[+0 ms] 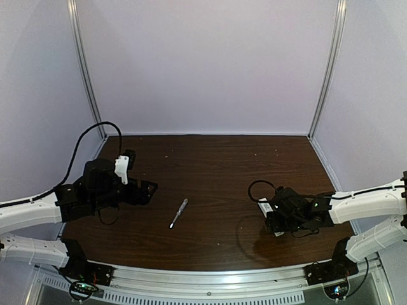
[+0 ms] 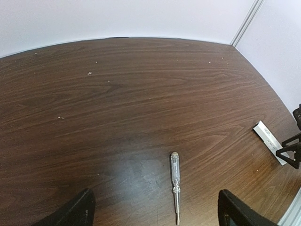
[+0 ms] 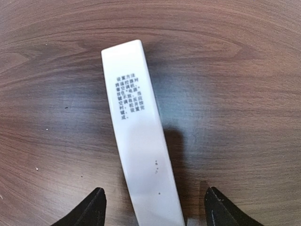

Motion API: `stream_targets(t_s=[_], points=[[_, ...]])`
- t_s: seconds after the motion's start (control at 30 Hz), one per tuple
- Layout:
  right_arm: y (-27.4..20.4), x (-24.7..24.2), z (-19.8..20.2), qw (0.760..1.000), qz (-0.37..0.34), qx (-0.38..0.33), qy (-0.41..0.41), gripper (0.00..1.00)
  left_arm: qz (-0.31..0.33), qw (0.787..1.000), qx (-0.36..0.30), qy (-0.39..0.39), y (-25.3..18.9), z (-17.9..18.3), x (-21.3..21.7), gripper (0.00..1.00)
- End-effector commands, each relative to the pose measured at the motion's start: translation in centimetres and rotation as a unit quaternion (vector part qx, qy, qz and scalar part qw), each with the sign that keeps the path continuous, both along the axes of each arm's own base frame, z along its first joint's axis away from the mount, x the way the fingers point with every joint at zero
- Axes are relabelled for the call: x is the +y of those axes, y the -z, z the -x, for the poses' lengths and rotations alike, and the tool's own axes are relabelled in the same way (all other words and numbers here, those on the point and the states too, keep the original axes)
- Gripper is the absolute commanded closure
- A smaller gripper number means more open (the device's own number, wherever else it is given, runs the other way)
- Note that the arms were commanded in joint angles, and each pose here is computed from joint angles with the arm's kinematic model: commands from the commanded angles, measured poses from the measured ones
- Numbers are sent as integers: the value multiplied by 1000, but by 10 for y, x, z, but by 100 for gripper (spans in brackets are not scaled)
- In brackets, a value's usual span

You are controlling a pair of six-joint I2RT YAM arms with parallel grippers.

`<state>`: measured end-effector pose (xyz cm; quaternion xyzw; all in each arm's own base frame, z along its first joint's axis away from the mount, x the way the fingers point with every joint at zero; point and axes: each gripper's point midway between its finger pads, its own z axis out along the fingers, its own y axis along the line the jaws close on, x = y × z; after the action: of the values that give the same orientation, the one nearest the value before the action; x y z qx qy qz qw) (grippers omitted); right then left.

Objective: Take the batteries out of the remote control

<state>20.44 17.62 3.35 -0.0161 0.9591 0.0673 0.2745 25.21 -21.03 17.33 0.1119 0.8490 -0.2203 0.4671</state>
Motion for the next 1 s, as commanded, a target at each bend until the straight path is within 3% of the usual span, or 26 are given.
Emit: stream_targets(t_s=[0.0, 0.23, 0.47, 0.7, 0.97], points=[[9, -5, 6, 1000, 7, 1, 2, 32, 19, 1000, -17, 11, -13, -1, -7, 8], [17, -8, 10, 1000, 19, 8, -1, 34, 19, 1000, -16, 13, -12, 0, -8, 9], [25, -8, 11, 999, 31, 13, -6, 44, 20, 1000, -16, 16, -12, 0, -8, 9], [27, -7, 13, 999, 36, 14, -13, 58, 19, 1000, -17, 17, -12, 0, -8, 9], [10, 10, 7, 999, 22, -4, -46, 85, 21, 999, -19, 22, -12, 1, -10, 9]])
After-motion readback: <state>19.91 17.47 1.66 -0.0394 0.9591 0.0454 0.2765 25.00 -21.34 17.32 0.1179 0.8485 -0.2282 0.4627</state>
